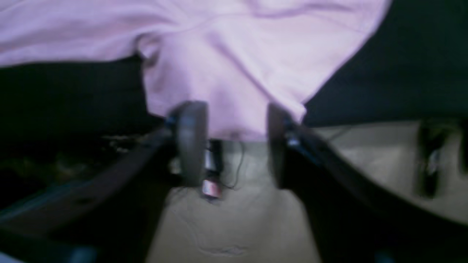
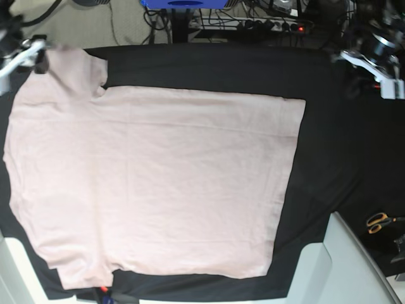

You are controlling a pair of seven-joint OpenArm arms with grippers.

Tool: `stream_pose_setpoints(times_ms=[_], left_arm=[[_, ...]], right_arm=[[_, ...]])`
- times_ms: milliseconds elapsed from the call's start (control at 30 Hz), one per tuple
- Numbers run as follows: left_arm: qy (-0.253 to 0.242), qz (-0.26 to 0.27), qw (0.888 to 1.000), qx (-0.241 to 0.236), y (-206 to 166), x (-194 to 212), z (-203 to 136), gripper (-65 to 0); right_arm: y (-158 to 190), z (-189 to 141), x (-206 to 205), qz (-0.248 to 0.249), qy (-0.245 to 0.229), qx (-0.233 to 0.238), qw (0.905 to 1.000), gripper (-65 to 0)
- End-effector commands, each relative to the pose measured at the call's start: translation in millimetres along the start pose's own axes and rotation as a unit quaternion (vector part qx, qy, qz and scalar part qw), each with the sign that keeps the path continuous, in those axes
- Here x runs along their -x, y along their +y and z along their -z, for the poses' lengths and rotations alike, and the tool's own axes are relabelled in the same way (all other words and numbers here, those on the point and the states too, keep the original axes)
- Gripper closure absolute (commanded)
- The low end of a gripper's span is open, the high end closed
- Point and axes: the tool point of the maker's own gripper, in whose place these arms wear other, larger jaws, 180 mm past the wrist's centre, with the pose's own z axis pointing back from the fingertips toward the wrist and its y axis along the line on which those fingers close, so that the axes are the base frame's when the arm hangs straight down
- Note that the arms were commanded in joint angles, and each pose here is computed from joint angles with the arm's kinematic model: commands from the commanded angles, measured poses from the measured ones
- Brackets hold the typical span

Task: Fold the T-shirt properly
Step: 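Move right gripper to sleeve corner, left gripper to hem corner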

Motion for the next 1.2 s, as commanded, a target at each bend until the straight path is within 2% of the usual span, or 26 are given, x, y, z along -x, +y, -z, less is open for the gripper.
stream_pose_setpoints(times_ms=[0,100,200,367,500,767,867,1000,1100,1167], left_arm=[[-0.025,0.003,1.0,0.01,-1.0,-14.4,-3.3,-3.0],[-0.067,-0.023,0.997,-0.025,25.4,-26.4,-10.9,0.0],[-0.091,-0.045,0.993,-0.062,54.4,-29.0,-20.1,0.0],[-0.064,-0.035,0.992,-0.107,82.2,-10.5,-22.6,0.0],[-0.048,-0.033,0.991,-0.117,88.4,0.0,-22.5,0.0],[-0.046,-0.034,0.992,-0.113,86.3,1.2,-20.7,0.0],[-0.051,-0.035,0.992,-0.112,85.7,-1.9,-18.7,-5.9],[-0.036,-0.042,0.993,-0.108,82.9,1.5,-13.6,-15.0],[-0.028,-0.048,0.993,-0.105,81.0,0.0,-7.0,-15.3],[-0.025,-0.049,0.993,-0.104,80.0,0.6,-5.8,-15.3]], right_arm=[[-7.7,-3.7,-8.1,0.013,-0.015,0.0,0.9998,-35.0],[-25.7,7.4,2.1,0.073,0.005,-0.007,0.9973,-42.3],[-39.2,25.1,13.7,0.122,0.022,-0.022,0.992,-43.2],[-38.3,55.8,34.5,0.192,0.049,-0.073,0.9775,-43.4],[-44.2,64.1,31.7,0.224,0.026,-0.095,0.9696,-43.4],[-65.9,70.4,35.1,0.249,0.018,-0.088,0.9642,-43.2],[-66.3,70.3,35.4,0.249,0.019,-0.088,0.9642,-42.8],[-41.6,81.2,38.8,0.222,0.048,-0.116,0.967,-42.5],[-22.0,88.8,43.5,0.215,0.06,-0.135,0.9653,-42.0],[-17.7,90.5,44.7,0.214,0.063,-0.139,0.9649,-37.7]])
